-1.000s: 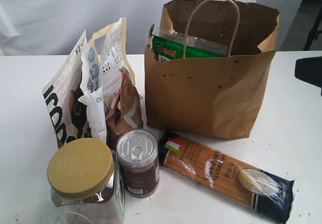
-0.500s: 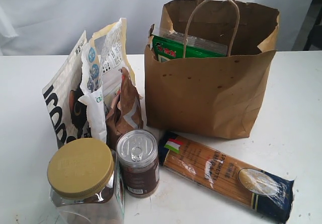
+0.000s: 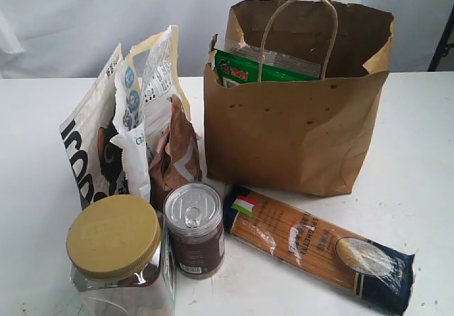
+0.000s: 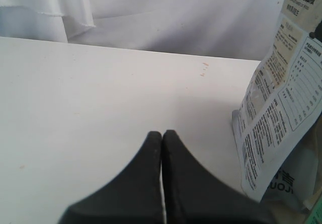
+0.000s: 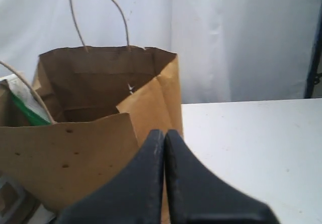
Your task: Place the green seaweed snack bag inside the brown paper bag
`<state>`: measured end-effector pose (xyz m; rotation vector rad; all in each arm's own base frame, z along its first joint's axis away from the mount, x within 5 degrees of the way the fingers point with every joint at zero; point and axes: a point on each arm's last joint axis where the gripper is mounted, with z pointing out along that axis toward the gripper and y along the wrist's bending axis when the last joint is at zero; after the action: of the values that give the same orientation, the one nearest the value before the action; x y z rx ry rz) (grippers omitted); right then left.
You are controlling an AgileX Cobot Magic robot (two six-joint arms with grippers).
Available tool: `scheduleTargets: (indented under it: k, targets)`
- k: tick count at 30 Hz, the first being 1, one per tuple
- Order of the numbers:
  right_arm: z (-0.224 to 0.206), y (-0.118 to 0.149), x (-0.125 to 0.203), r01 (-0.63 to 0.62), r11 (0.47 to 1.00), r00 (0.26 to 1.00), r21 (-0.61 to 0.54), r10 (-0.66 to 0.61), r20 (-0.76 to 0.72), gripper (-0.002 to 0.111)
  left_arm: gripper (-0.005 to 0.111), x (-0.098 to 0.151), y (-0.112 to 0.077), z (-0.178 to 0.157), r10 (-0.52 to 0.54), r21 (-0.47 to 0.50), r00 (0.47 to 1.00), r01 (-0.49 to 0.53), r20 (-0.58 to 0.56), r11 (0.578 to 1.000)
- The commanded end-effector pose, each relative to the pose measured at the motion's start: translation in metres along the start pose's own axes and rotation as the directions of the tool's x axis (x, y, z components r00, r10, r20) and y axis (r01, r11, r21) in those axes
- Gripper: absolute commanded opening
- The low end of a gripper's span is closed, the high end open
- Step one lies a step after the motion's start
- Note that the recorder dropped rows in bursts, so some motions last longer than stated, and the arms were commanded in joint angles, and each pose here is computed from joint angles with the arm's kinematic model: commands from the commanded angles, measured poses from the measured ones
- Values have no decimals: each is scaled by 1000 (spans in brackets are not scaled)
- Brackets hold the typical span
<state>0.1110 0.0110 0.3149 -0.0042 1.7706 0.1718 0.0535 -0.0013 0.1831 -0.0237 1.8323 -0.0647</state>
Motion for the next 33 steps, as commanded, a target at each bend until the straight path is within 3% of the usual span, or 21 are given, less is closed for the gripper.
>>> scheduleTargets:
  k: [1, 7, 14, 19, 27, 33]
  targets:
    - [-16, -10, 37, 2, 996, 997, 88, -8, 75, 0, 0, 1, 0, 0, 2, 5, 1000, -2, 9, 1000]
    - [-25, -14, 78, 15, 994, 994, 104, -26, 106, 0, 0, 1, 0, 0, 2, 5, 1000, -2, 9, 1000]
    - [-24, -16, 93, 34, 993, 996, 115, -42, 74, 0, 0, 1, 0, 0, 2, 5, 1000, -2, 9, 1000]
    - [-26, -21, 108, -36, 988, 996, 152, 23, 81, 0, 0, 1, 0, 0, 2, 5, 1000, -2, 9, 1000]
    - [-30, -22, 124, -9, 988, 993, 157, -9, 115, 0, 0, 1, 0, 0, 2, 5, 1000, -2, 9, 1000]
    - [-31, -22, 132, 20, 986, 999, 165, -26, 34, 0, 0, 1, 0, 0, 2, 5, 1000, -2, 9, 1000]
